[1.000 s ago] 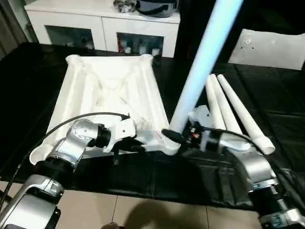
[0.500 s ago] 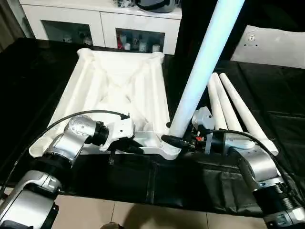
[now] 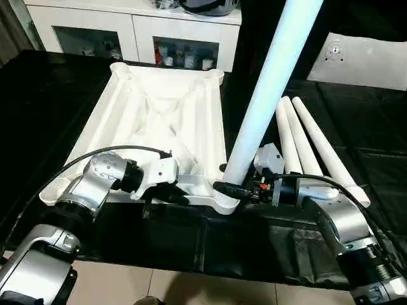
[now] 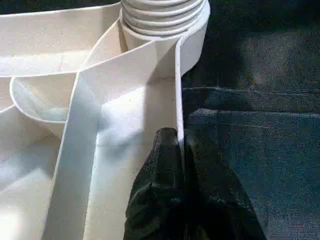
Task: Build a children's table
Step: Insert table leg to table base
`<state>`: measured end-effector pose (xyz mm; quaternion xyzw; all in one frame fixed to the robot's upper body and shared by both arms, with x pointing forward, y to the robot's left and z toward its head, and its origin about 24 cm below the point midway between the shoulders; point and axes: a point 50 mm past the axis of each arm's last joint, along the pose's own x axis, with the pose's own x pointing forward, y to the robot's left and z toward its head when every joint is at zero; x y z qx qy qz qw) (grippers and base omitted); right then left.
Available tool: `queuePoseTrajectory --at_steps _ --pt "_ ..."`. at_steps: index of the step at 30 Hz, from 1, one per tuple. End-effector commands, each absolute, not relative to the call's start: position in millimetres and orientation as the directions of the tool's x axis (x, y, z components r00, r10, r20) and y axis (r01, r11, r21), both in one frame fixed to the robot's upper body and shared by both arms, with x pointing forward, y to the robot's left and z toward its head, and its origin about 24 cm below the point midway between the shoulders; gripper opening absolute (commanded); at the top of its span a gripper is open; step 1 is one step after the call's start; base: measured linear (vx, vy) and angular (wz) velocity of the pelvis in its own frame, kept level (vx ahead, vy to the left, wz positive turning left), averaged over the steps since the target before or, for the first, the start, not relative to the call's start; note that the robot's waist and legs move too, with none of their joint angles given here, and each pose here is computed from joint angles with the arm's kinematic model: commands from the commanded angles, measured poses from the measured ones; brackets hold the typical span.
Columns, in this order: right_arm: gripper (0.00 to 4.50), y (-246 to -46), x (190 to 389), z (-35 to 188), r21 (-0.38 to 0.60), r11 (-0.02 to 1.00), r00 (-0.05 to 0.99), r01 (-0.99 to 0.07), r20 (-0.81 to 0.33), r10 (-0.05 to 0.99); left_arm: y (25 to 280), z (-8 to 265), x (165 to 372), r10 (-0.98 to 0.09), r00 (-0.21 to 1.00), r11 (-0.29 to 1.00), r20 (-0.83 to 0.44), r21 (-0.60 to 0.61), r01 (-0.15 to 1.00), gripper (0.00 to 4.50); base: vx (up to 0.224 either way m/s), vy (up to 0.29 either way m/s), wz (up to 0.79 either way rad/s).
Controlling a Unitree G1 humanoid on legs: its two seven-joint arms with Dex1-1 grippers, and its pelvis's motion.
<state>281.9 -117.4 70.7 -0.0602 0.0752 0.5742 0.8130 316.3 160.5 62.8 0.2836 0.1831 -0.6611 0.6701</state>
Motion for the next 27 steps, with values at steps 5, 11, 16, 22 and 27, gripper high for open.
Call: queuePoseTrajectory --at_steps 5,11,16,22,27 --pt "1.91 -100.1 275.9 26 0.085 0.465 0.423 -0.881 -0.297 0.856 174 64 313 -0.790 0.214 0.163 -0.575 0.139 0.977 0.00 0.000 0.000 0.00" --pt "1.91 -93.9 289.3 22 0.113 0.633 0.589 -0.766 -0.275 0.760 165 68 295 -0.809 0.340 0.331 -0.479 0.106 0.938 0.00 0.000 0.000 0.00" --pt "1.91 -81.0 302.1 18 0.114 0.739 0.688 -0.664 -0.292 0.664 130 73 280 -0.829 0.380 0.392 -0.411 0.058 0.918 0.00 0.000 0.000 0.00" --pt "1.91 -70.1 309.1 19 0.128 0.778 0.723 -0.615 -0.304 0.621 104 76 276 -0.819 0.411 0.424 -0.399 0.061 0.904 0.00 0.000 0.000 0.00" --pt "1.91 -71.7 307.1 16 0.121 0.783 0.724 -0.610 -0.318 0.612 104 77 281 -0.796 0.443 0.452 -0.413 0.082 0.888 0.00 0.000 0.000 0.00"
